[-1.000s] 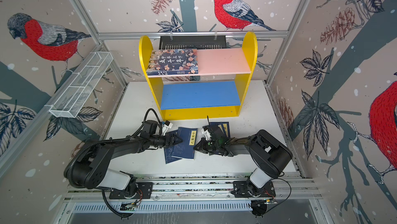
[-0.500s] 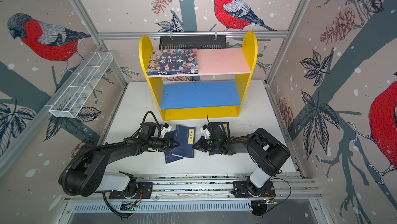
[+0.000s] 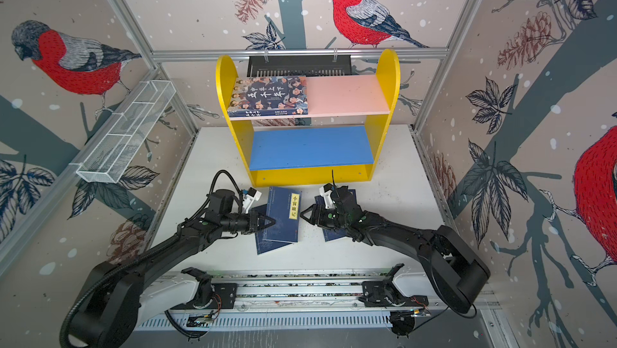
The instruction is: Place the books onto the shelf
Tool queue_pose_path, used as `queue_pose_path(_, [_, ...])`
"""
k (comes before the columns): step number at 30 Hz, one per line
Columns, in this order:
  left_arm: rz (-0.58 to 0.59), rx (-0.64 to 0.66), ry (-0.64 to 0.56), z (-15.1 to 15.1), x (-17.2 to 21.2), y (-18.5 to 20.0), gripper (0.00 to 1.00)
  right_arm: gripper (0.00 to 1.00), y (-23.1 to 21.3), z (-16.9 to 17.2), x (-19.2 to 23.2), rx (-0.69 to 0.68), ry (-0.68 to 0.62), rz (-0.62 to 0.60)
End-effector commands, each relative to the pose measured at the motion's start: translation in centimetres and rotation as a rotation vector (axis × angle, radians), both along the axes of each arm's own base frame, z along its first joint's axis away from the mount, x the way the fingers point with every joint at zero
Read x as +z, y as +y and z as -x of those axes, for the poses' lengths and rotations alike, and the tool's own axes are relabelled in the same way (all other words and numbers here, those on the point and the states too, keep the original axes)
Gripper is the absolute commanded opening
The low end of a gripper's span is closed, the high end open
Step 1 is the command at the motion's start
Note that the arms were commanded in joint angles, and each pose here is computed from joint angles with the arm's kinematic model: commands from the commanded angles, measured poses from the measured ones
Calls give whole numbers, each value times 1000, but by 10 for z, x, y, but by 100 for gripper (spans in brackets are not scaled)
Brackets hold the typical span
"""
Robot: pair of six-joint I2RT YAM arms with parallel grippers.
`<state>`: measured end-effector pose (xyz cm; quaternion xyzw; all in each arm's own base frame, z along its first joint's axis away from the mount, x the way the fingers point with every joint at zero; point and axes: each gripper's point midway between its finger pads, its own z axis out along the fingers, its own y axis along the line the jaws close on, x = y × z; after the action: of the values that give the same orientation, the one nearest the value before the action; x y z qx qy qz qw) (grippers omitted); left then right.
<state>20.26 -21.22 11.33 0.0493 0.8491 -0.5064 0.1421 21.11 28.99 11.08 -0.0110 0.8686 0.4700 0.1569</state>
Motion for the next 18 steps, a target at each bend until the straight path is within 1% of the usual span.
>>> queue_pose_path(1, [-6, -6, -31, 1, 10, 3, 0, 60, -13, 3, 3, -47, 20, 49])
queue_pose_path(6, [28, 7, 10, 2, 25, 2, 0, 60, -14, 11, 28, -47, 17, 16])
queue_pose_path(12, [58, 91, 21, -12, 39, 7, 0, 62, -3, 16, 61, -77, -16, -30])
queue_pose_path(18, [112, 165, 67, -16, 48, 17, 0, 63, 23, 30, 89, -61, -44, -131])
